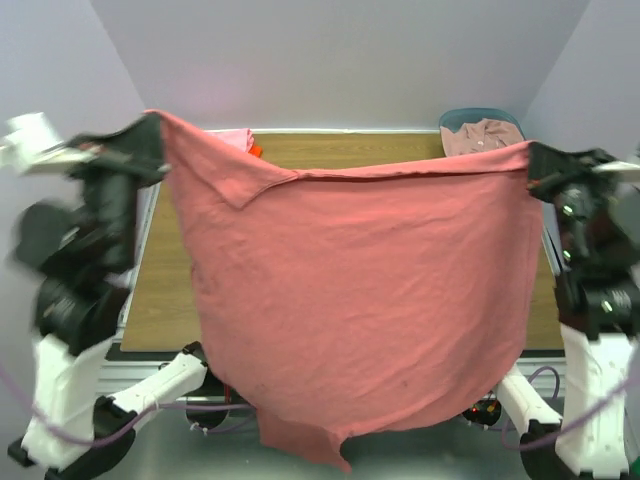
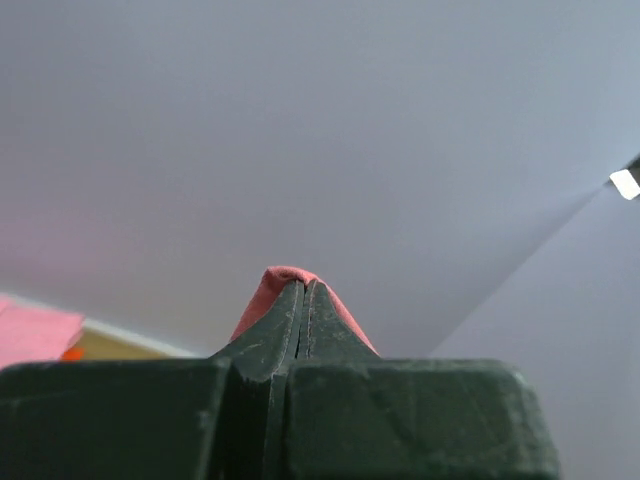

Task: Fold and stack the t-shirts
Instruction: Flatten the tshirt out, then fold the tshirt

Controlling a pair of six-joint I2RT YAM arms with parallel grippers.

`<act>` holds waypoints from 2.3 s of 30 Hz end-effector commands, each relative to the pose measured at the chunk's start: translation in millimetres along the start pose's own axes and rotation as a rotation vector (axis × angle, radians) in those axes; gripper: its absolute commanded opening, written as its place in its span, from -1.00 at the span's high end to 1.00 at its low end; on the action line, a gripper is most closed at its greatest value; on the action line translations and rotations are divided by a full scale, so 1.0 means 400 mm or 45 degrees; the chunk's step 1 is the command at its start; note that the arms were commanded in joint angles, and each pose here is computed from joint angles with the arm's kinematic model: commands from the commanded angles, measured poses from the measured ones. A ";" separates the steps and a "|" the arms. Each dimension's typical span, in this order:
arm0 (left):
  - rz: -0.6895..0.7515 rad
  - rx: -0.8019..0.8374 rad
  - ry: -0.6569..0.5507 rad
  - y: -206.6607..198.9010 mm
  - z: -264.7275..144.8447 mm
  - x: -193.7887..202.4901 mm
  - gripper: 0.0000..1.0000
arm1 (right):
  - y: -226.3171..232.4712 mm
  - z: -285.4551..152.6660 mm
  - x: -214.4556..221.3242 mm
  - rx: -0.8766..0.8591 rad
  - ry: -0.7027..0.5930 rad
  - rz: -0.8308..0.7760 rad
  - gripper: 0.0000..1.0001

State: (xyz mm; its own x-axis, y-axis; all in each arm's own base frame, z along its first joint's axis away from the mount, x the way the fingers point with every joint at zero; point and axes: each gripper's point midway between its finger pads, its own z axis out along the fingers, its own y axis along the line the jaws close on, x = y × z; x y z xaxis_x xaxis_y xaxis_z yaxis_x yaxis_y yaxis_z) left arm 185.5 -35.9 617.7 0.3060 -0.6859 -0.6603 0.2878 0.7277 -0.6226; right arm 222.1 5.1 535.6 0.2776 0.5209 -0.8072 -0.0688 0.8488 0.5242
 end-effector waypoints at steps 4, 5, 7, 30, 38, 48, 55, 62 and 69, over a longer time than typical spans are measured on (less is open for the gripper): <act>0.312 -0.472 0.207 0.311 0.234 0.421 1.00 | -0.225 0.197 0.378 0.216 0.319 -0.040 0.99; 0.324 -0.490 0.251 0.354 0.253 0.467 1.00 | -0.260 0.211 0.433 0.253 0.362 -0.038 0.99; 0.343 -0.522 0.415 0.473 0.294 0.629 1.00 | -0.336 0.222 0.552 0.327 0.455 -0.031 0.99; 0.402 -0.750 0.874 0.808 0.325 1.026 1.00 | -0.513 0.390 0.928 0.403 0.812 -0.071 0.99; 0.242 -0.770 0.915 0.768 0.095 0.982 1.00 | -0.524 0.271 0.915 0.472 0.896 -0.092 0.99; -0.015 -0.797 0.849 0.700 -0.190 0.900 1.00 | -0.546 0.156 0.859 0.599 0.899 -0.142 0.99; -0.155 -0.940 0.826 0.705 -0.345 0.854 1.00 | -0.541 0.120 0.838 0.620 0.894 -0.137 0.99; -0.211 -1.015 0.958 0.733 -0.443 0.907 1.00 | -0.544 0.105 0.820 0.639 0.901 -0.173 0.99; -0.293 -1.061 1.043 0.738 -0.524 0.955 1.00 | -0.597 0.053 0.860 0.744 0.951 -0.195 0.99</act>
State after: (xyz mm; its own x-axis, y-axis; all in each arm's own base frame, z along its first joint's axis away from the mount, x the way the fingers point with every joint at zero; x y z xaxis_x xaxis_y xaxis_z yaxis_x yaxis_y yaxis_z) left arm 205.6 -78.2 94.6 -0.4440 -0.7877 -0.4271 -0.4914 0.6127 -0.6190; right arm 364.7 -10.6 148.9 -0.4568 0.5019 -0.7344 0.4124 0.8510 0.3250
